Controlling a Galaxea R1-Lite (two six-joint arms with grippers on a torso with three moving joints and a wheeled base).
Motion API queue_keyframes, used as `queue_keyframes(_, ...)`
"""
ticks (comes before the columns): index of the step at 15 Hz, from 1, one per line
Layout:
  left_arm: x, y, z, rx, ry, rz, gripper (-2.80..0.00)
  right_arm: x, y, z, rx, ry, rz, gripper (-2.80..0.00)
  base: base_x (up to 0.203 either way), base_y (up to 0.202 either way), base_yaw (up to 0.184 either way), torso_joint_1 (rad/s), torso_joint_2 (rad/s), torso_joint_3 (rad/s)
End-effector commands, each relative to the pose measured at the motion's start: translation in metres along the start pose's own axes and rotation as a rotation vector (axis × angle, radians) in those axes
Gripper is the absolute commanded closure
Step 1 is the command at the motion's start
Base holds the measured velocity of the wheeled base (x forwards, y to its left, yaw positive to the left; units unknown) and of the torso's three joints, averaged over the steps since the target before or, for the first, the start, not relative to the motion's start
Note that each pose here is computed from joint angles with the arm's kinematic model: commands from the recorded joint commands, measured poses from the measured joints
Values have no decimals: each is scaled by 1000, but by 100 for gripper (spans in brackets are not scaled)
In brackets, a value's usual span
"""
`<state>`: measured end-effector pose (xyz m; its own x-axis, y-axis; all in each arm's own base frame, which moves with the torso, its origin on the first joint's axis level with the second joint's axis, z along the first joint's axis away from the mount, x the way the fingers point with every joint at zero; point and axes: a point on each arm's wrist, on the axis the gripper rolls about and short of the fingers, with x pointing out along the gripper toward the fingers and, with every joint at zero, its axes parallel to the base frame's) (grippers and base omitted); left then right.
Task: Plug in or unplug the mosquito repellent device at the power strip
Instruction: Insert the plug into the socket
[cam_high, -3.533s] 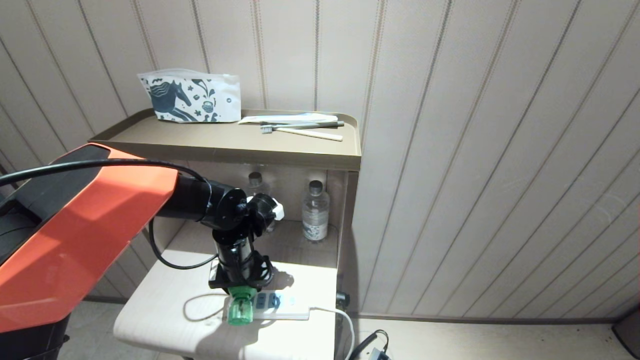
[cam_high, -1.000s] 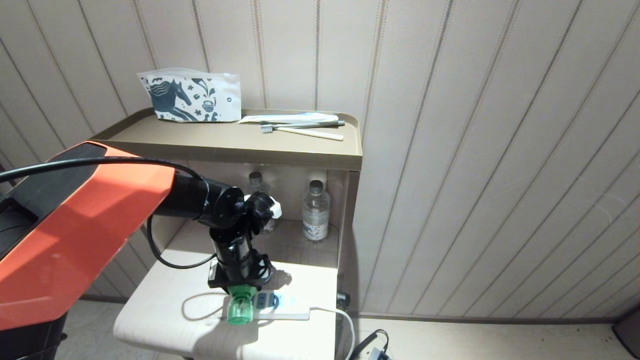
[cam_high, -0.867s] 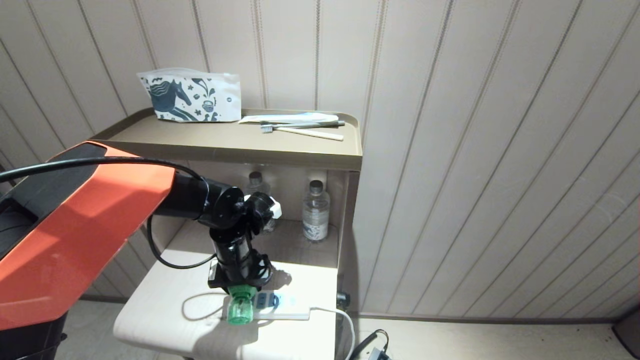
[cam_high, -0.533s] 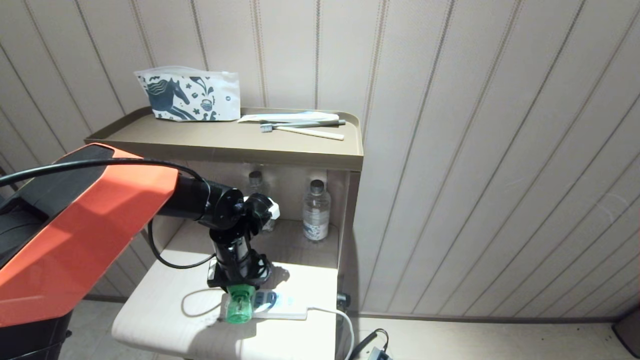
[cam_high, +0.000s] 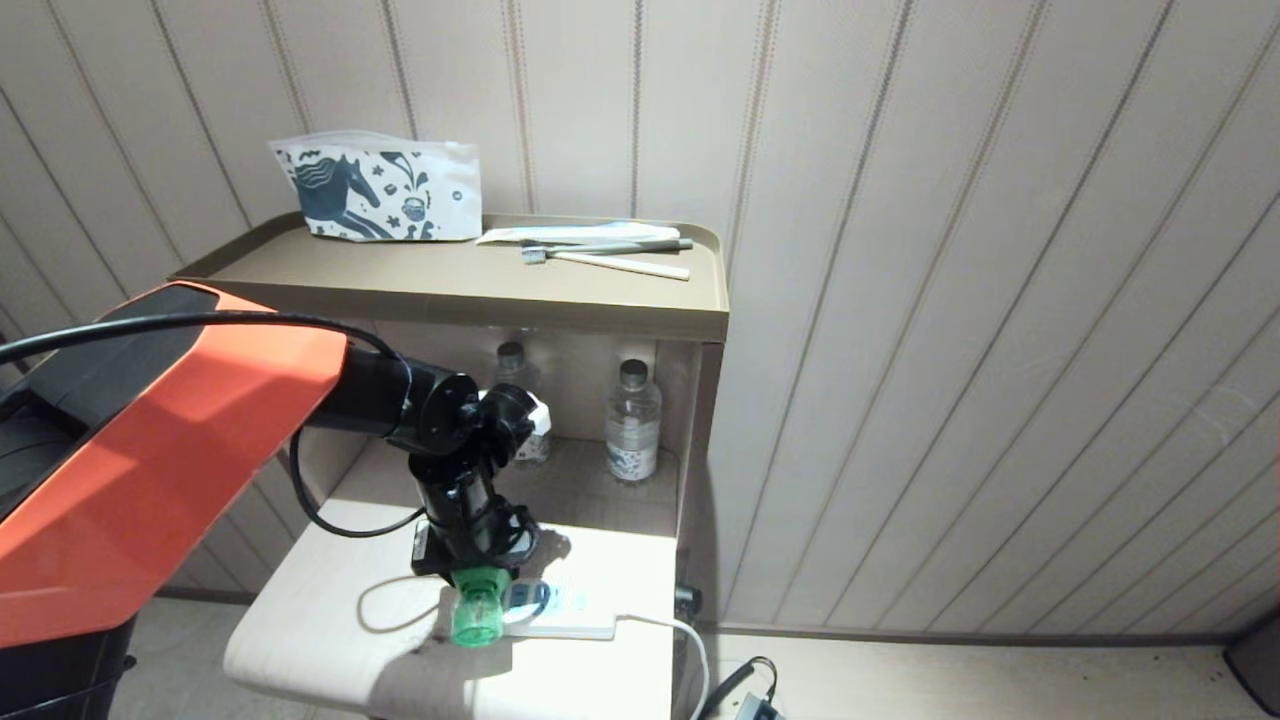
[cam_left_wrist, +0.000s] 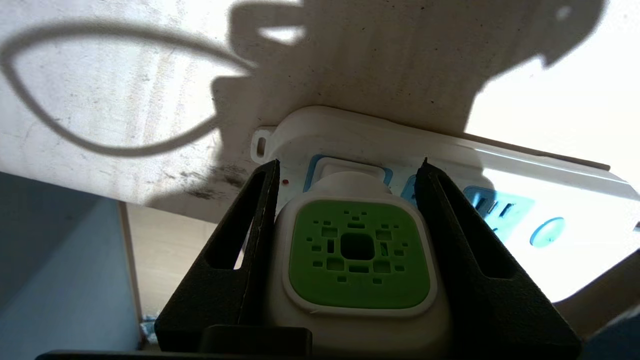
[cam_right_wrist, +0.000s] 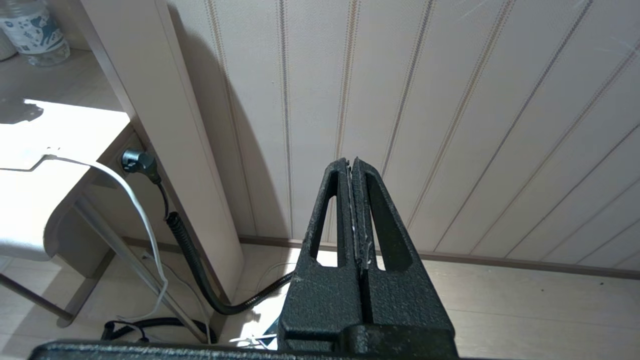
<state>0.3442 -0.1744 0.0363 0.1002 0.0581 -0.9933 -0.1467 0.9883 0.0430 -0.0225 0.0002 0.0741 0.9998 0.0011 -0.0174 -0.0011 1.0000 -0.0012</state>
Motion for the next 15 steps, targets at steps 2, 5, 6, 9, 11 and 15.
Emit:
queue_keyframes(2,-11,4,-3,-11,-38,-43,0,0,0,0,0,-1,0,0,0,0,0,0,0,0)
queue_keyframes(5,-18,5,-5,-11,-74,-65,0,0,0,0,0,-1,0,0,0,0,0,0,0,0)
queue_keyframes(6,-19,6,-5,-11,-76,-67,0,0,0,0,0,-1,0,0,0,0,0,0,0,0)
queue_keyframes(9,-33,10,-10,-12,-96,-84,0,0,0,0,0,-1,0,0,0,0,0,0,0,0)
queue_keyframes(11,-34,10,-10,-10,-102,-86,-280,0,0,0,0,-1,0,0,0,0,0,0,0,0)
queue_keyframes(15,-53,12,-13,-4,-143,-114,-280,0,0,0,0,-1,0,0,0,0,0,0,0,0)
